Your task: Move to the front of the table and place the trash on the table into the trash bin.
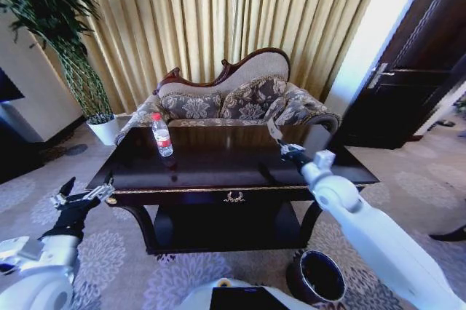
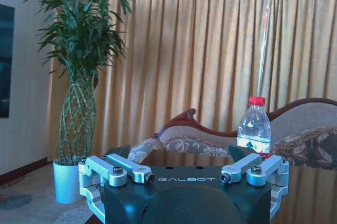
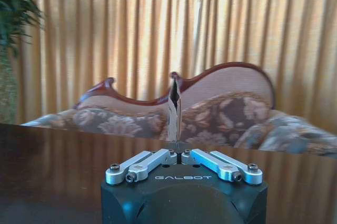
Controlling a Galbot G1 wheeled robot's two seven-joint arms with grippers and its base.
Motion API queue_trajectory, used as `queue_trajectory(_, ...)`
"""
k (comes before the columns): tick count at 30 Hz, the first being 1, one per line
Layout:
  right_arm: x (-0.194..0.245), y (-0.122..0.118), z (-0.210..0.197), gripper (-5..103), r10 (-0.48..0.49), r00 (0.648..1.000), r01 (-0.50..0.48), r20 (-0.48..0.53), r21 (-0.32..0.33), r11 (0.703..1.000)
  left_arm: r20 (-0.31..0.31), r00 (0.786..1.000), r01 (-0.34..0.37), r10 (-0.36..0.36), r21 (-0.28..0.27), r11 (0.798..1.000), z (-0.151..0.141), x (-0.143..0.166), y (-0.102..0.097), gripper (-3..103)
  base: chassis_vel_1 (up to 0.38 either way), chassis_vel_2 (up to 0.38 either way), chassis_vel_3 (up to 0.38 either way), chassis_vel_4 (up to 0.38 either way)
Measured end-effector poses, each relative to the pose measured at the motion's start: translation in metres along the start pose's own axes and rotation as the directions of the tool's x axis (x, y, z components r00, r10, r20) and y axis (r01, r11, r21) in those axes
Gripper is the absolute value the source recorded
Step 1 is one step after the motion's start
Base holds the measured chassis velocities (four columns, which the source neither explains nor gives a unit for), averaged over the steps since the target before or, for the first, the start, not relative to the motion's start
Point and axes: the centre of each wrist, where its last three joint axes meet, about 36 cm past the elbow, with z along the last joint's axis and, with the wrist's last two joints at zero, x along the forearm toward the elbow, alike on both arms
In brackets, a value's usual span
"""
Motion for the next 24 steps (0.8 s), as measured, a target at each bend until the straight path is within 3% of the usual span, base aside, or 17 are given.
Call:
queue_trajectory(3, 0.019, -0.015, -0.004, 0, 0.063, 0.998, -0.063, 0.015, 0.0, 0.998, 0.004, 1.0, -0.021, 0.021, 0.002, 1.0, -0.002, -0.007, 0.006, 100, 0.0, 0.0, 0.0, 0.0)
queue_trajectory(8, 0.045, -0.018, 0.009, 0, 0.123, 0.992, -0.123, 0.003, -0.009, 0.992, 0.0, 0.998, -0.056, 0.056, -0.012, 0.998, -0.002, -0.019, 0.011, 100, 0.0, 0.0, 0.0, 0.0)
queue_trajectory(24, 0.08, -0.014, 0.009, 0, 0.174, 0.985, -0.174, 0.006, -0.014, 0.985, -0.01, 0.994, -0.107, 0.106, -0.01, 0.994, -0.004, -0.023, 0.002, 100, 0.0, 0.0, 0.0, 0.0)
